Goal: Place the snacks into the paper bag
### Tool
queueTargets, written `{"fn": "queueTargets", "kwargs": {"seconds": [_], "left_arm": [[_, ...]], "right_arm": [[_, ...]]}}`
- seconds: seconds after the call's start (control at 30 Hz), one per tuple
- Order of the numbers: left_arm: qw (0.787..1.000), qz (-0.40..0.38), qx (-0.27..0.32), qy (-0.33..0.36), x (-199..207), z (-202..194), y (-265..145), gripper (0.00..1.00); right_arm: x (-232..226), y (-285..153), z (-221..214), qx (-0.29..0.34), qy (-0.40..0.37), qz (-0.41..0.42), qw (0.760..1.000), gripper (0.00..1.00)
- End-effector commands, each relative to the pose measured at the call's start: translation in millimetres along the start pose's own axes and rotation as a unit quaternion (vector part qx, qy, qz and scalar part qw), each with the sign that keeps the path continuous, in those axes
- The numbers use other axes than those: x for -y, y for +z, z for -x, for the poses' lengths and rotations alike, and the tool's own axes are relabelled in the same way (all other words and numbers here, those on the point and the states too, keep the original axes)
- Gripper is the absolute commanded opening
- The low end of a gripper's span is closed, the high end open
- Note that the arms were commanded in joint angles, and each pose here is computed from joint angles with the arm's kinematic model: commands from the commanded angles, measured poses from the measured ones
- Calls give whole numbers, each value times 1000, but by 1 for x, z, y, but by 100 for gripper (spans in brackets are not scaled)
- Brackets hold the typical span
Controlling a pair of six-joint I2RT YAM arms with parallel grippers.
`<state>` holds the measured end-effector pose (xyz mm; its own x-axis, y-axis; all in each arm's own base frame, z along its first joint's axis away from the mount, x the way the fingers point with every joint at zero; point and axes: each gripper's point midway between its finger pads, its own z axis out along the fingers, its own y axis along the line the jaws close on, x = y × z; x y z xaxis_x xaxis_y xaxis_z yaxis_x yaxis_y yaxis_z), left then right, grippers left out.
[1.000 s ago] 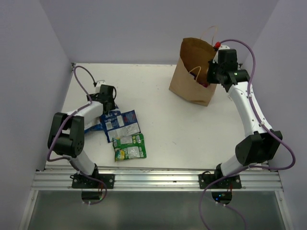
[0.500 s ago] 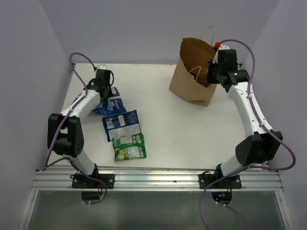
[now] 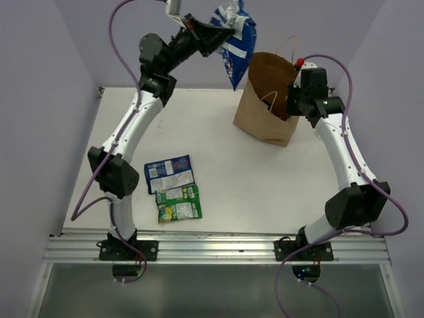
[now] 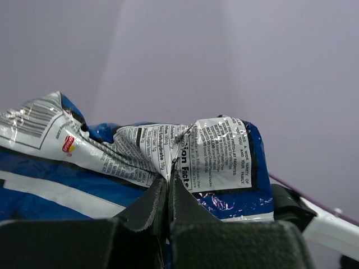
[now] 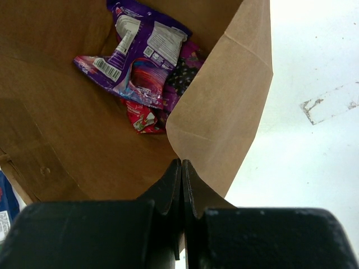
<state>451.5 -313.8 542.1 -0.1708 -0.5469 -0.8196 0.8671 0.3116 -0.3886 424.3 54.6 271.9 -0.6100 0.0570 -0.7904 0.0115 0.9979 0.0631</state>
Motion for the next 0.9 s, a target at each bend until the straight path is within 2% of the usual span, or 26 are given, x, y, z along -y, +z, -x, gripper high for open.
{"fn": "queueTargets", "kwargs": {"seconds": [0.0,0.03,0.07,0.13,0.23,0.4,0.53,0.57,0.63,0.87], "left_arm": [[976,-191,-12,-108,52,-33,13,0],[968,-225,-3,-113,70,-23,13,0],[965,-225,-14,-131,56,-45,21,0],[958,-242,-25,-149,65,-56,27,0],[954,-233,-43,-183,53,-87,29,0],[956,-199,-55,-207,35,-106,35,0],[964,-161,-38,-210,18,-109,41,0],[963,-171,-25,-205,27,-94,45,0],[960,-151,-33,-234,11,-105,53,0],[947,-199,-41,-248,40,-118,56,0]], "right_arm": [[-3,-10,3,6,-8,6,1000,0],[-4,-9,2,5,-8,6,1000,0],[-4,-9,2,5,-8,8,1000,0],[-4,-8,2,4,-8,7,1000,0],[-4,-9,3,5,-8,8,1000,0],[-5,-8,2,4,-9,11,1000,0],[-6,-7,2,4,-8,14,1000,0],[-7,-7,1,3,-8,14,1000,0],[-7,-7,2,4,-7,14,1000,0],[-13,-5,1,1,-8,24,1000,0]]}}
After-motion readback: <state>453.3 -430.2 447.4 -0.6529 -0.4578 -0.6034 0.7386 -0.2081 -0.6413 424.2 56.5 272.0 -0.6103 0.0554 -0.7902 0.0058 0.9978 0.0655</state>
